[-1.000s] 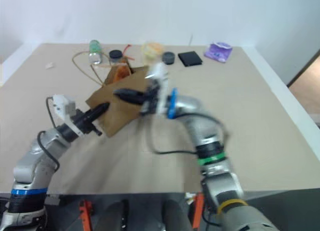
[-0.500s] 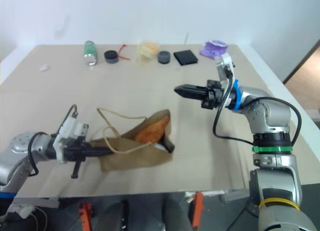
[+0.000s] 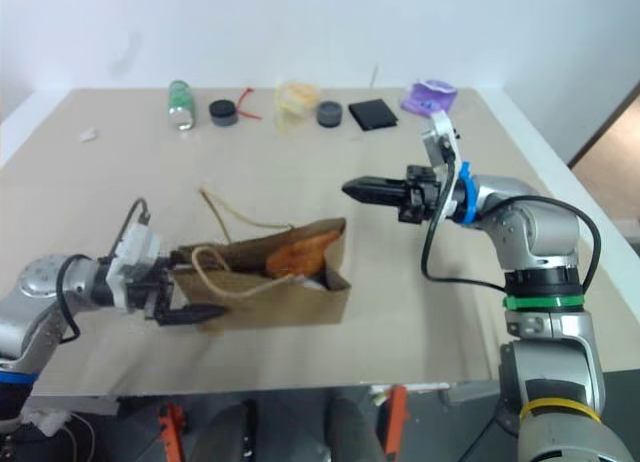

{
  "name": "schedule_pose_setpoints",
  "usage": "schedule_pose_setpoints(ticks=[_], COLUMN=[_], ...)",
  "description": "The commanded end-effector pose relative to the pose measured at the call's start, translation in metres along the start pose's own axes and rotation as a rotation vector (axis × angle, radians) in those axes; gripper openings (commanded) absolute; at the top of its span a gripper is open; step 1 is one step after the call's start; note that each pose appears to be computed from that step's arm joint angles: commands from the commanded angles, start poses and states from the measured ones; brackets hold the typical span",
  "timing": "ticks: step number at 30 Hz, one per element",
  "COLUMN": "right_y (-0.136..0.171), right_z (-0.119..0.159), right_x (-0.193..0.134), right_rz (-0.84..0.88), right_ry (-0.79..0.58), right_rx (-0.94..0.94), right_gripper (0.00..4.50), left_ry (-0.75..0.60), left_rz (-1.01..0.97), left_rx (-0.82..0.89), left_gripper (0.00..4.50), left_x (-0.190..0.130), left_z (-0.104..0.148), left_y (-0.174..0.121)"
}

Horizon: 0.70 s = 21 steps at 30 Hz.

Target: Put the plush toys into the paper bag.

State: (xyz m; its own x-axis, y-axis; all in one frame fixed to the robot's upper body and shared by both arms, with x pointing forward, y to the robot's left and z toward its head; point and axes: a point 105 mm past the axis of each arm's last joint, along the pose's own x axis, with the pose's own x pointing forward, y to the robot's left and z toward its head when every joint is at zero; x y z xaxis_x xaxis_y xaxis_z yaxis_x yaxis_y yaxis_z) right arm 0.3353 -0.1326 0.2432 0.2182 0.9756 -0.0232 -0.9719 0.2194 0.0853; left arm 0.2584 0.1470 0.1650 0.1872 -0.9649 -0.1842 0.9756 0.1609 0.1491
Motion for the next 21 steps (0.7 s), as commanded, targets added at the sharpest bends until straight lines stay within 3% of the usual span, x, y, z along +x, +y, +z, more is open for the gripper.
schedule_pose_setpoints(ticks=[1, 2, 8, 11, 16, 21], right_y=[-0.003, -0.005, -0.018, -0.028, -0.036, -0.037], right_z=[0.014, 0.013, 0.003, -0.006, -0.018, -0.028], right_x=[-0.013, -0.017, -0.047, -0.064, -0.082, -0.089], right_rz=[-0.036, -0.053, -0.148, -0.221, -0.282, -0.312], right_ry=[0.015, 0.026, 0.119, 0.197, 0.282, 0.297], right_rx=[-0.055, -0.06, -0.053, -0.07, -0.071, -0.062], right_gripper=[0.86, 1.04, 3.14, 4.42, 4.42, 4.42], left_ry=[-0.07, -0.087, -0.194, -0.127, 0.069, 0.138], left_rz=[0.051, 0.075, 0.283, 0.462, 0.793, 0.827], left_rx=[-0.006, -0.024, -0.145, -0.142, -0.086, -0.092], left_gripper=[4.5, 4.5, 4.5, 4.5, 4.5, 4.5], left_x=[-0.016, -0.021, -0.069, -0.101, -0.151, -0.158], left_z=[0.038, 0.044, 0.069, 0.059, 0.021, 0.002], left_y=[-0.006, -0.005, 0.007, 0.021, 0.061, 0.075])
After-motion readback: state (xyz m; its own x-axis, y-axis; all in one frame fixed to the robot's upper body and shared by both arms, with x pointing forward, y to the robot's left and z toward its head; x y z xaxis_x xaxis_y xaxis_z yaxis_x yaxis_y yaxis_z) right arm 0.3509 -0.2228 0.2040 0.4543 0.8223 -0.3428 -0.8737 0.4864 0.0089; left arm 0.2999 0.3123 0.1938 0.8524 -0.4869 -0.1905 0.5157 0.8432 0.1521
